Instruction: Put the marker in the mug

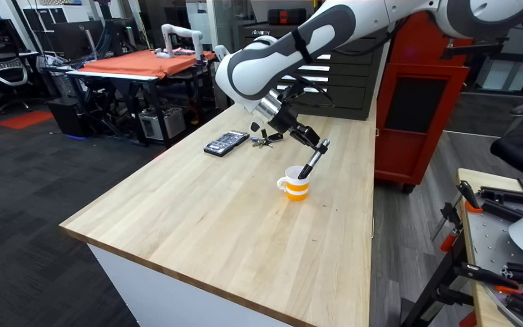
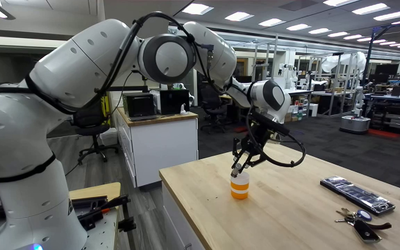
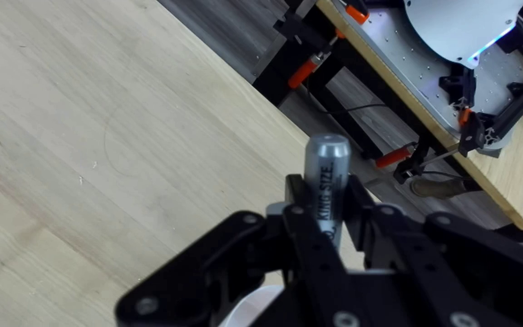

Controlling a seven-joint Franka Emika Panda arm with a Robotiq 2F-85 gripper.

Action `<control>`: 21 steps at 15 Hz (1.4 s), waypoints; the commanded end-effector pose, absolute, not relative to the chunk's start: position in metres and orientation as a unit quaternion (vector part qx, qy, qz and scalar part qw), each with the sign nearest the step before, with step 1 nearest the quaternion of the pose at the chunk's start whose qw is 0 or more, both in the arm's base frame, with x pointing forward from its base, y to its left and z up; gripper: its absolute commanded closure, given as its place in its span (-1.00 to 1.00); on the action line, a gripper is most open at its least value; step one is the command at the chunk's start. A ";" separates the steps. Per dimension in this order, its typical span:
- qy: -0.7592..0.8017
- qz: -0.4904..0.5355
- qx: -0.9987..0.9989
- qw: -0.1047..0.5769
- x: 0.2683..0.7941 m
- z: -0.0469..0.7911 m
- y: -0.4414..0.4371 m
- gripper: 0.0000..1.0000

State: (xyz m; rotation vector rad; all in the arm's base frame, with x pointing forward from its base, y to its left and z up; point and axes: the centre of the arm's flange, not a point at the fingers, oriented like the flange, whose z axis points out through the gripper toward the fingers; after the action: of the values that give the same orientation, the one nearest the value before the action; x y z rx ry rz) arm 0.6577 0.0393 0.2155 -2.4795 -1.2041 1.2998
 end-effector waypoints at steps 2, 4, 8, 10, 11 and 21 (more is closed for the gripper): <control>-0.406 0.430 -0.805 0.040 0.676 0.220 0.047 0.88; -0.409 0.426 -0.806 0.034 0.681 0.220 0.050 0.88; -0.415 0.435 -0.799 0.028 0.684 0.213 0.052 0.88; -0.415 0.448 -0.792 0.028 0.680 0.209 0.051 0.88; -0.415 0.454 -0.788 0.028 0.678 0.206 0.049 0.88; -0.413 0.386 -0.825 0.024 0.680 0.260 0.041 -0.74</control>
State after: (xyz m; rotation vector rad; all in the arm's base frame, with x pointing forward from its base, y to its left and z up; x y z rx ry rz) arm 0.6783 0.0471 0.2234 -2.4895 -1.2777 1.3005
